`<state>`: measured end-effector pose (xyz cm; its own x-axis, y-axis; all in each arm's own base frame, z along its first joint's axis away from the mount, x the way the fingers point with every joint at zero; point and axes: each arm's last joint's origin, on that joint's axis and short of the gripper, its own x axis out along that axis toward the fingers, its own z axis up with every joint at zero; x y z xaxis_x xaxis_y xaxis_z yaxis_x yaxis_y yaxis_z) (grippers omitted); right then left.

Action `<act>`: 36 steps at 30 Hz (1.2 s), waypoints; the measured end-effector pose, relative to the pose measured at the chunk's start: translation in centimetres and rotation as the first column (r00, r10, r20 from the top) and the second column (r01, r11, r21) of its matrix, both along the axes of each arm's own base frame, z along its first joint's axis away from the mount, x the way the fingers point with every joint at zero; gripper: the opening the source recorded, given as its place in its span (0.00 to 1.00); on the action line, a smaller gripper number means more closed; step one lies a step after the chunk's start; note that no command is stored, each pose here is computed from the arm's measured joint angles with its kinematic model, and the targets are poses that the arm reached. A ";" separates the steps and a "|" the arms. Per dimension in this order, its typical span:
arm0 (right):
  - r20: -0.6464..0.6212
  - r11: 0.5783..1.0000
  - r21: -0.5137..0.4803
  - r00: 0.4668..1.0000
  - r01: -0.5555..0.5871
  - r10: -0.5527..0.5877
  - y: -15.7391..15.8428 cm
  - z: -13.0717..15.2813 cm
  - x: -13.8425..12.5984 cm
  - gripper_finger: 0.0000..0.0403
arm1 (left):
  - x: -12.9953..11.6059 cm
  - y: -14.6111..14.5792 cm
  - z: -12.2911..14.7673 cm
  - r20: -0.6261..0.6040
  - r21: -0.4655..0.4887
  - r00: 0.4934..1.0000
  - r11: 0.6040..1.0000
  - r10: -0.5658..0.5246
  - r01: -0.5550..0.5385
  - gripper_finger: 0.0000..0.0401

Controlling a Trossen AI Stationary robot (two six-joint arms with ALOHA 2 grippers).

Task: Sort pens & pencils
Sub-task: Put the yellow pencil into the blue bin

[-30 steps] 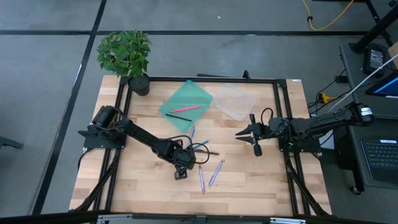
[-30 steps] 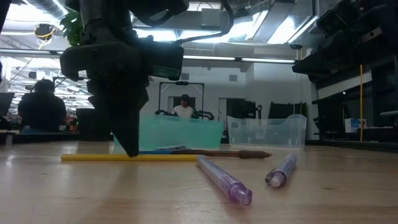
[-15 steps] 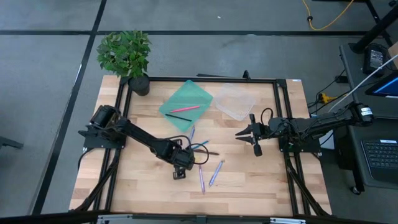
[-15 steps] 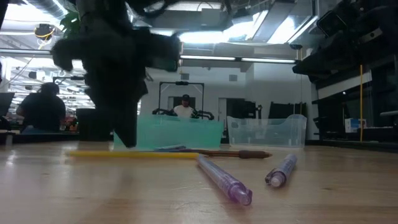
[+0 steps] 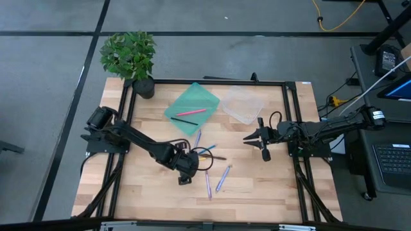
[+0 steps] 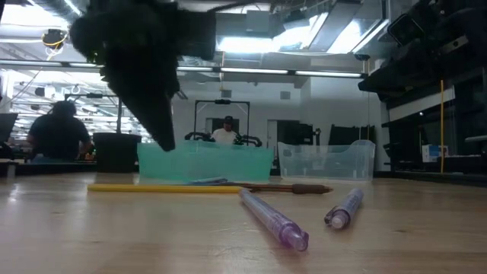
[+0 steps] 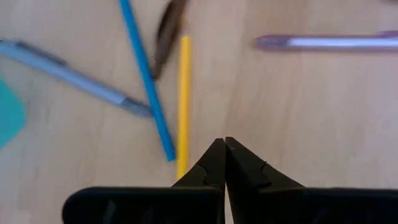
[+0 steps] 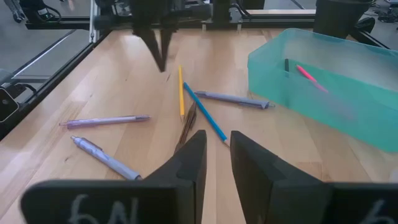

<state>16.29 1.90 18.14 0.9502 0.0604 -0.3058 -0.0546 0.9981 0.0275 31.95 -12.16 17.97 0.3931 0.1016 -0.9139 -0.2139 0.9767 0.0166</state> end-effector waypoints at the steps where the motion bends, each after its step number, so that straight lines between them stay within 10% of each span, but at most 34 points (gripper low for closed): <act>1: 0.000 1.000 0.001 1.000 0.000 0.000 0.0 0.0 0.0 0.18 | 0.1 0.1 -0.2 -0.002 0.006 1.000 1.000 0.013 -0.013 0.00; 17: -0.001 1.000 0.001 1.000 0.000 0.000 0.0 0.0 0.0 0.18 | 1.0 1.4 -0.3 0.035 0.022 0.998 0.998 0.050 -0.050 0.24; 36: -0.003 1.000 -0.001 1.000 0.000 0.000 0.0 0.0 0.0 0.19 | 2.0 2.8 -4.1 -0.108 0.026 0.994 1.000 0.017 -0.015 0.25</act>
<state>16.28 1.90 18.12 0.9493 0.0603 -0.3084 -0.0546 0.9981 0.0270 33.97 -9.33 13.91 0.2902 0.1308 -0.9480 -0.2251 0.9721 0.0652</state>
